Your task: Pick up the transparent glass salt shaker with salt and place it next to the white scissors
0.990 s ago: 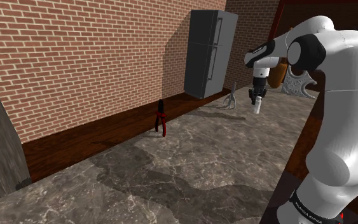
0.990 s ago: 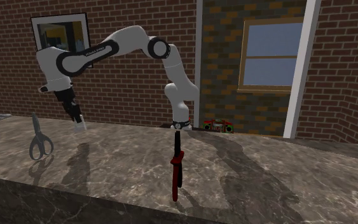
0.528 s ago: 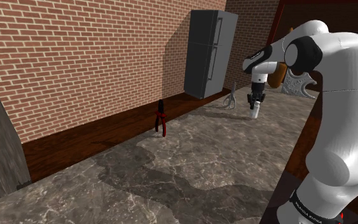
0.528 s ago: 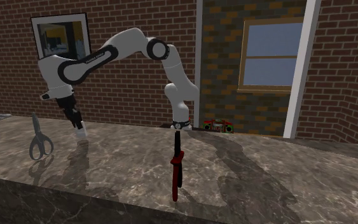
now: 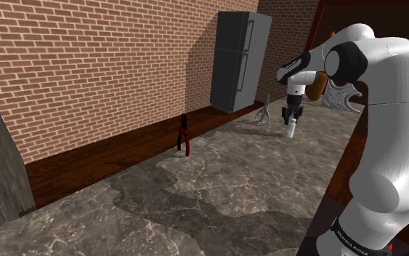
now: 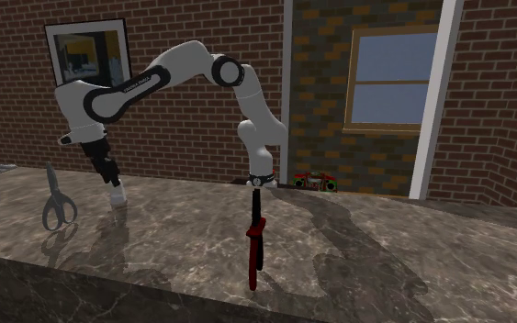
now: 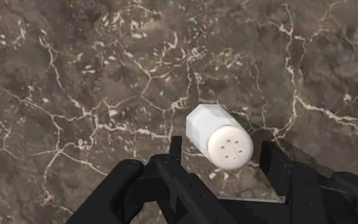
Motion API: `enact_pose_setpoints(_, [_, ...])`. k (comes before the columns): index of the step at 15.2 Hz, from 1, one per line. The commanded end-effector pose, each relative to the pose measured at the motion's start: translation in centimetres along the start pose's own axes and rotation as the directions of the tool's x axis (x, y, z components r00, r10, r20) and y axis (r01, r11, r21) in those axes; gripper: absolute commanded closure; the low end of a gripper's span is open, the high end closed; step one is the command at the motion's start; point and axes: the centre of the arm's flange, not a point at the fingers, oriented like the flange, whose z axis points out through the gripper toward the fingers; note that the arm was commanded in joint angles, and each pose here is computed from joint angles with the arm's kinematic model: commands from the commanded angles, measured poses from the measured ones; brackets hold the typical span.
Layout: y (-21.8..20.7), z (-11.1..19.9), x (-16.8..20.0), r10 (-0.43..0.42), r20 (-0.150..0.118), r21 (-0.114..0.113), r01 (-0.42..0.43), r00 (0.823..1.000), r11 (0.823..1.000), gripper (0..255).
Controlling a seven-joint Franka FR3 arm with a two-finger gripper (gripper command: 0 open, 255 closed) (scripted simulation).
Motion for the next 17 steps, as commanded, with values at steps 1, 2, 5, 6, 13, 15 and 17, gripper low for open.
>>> enact_pose_setpoints(1, [0.0,0.0,0.0,0.0,0.0,0.0,0.0,1.0,1.0,0])
enact_pose_setpoints(2, [0.0,0.0,0.0,0.0,0.0,0.0,0.0,1.0,1.0,0])
enact_pose_setpoints(5, [0.0,0.0,0.0,0.0,0.0,0.0,0.0,1.0,1.0,0])
enact_pose_setpoints(6, [0.0,-1.3,0.0,0.0,0.0,0.0,0.0,1.0,1.0,0])
enact_pose_setpoints(13, [0.0,-5.0,0.0,0.0,0.0,0.0,0.0,1.0,1.0,0])
enact_pose_setpoints(15, [0.0,-5.0,0.0,0.0,0.0,0.0,0.0,1.0,1.0,0])
enact_pose_setpoints(17, [0.0,-5.0,0.0,0.0,0.0,0.0,0.0,1.0,1.0,0])
